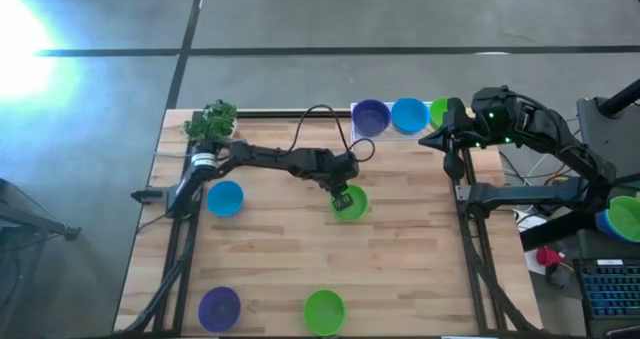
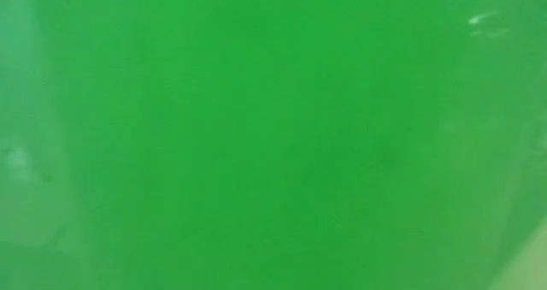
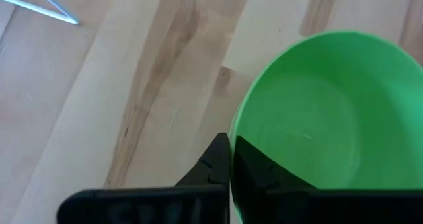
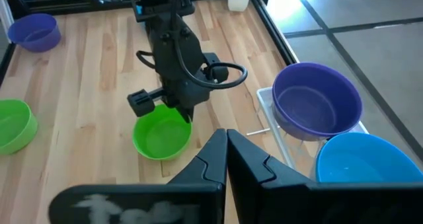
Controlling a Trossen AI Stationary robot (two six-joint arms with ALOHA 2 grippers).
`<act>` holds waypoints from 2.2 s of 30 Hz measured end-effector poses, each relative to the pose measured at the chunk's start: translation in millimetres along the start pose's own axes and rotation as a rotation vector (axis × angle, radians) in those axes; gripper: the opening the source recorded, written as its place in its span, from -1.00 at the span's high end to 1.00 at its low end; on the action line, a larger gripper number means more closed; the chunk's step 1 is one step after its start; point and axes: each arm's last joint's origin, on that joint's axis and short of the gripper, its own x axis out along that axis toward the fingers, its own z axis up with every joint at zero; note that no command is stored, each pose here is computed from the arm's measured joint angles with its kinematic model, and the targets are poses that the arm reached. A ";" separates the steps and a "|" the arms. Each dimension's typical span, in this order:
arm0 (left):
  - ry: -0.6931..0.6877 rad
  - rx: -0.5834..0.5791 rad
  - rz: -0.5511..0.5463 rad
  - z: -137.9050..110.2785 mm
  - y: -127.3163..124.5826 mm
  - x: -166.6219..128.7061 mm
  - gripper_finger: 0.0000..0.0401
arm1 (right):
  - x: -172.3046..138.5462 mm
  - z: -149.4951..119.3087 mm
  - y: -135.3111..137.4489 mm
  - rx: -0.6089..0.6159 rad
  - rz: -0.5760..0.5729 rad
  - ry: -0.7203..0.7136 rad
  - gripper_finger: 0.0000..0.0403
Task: Pick & Place Mini bowls
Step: Stack the top green bowl on top of the green bowl on the shelf
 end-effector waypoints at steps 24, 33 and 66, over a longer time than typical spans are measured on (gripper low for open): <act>-0.076 0.053 0.007 12.5 0.2 -60.3 0.53 | 14.2 -8.6 0.0 0.074 0.019 0.055 0.96; -0.264 0.082 0.174 9.8 1.0 -160.0 0.55 | 60.0 -28.7 8.1 0.148 0.078 0.206 0.96; -0.548 0.136 0.179 -101.6 34.3 -268.4 0.57 | 228.2 -35.4 13.9 0.792 -0.148 0.664 0.44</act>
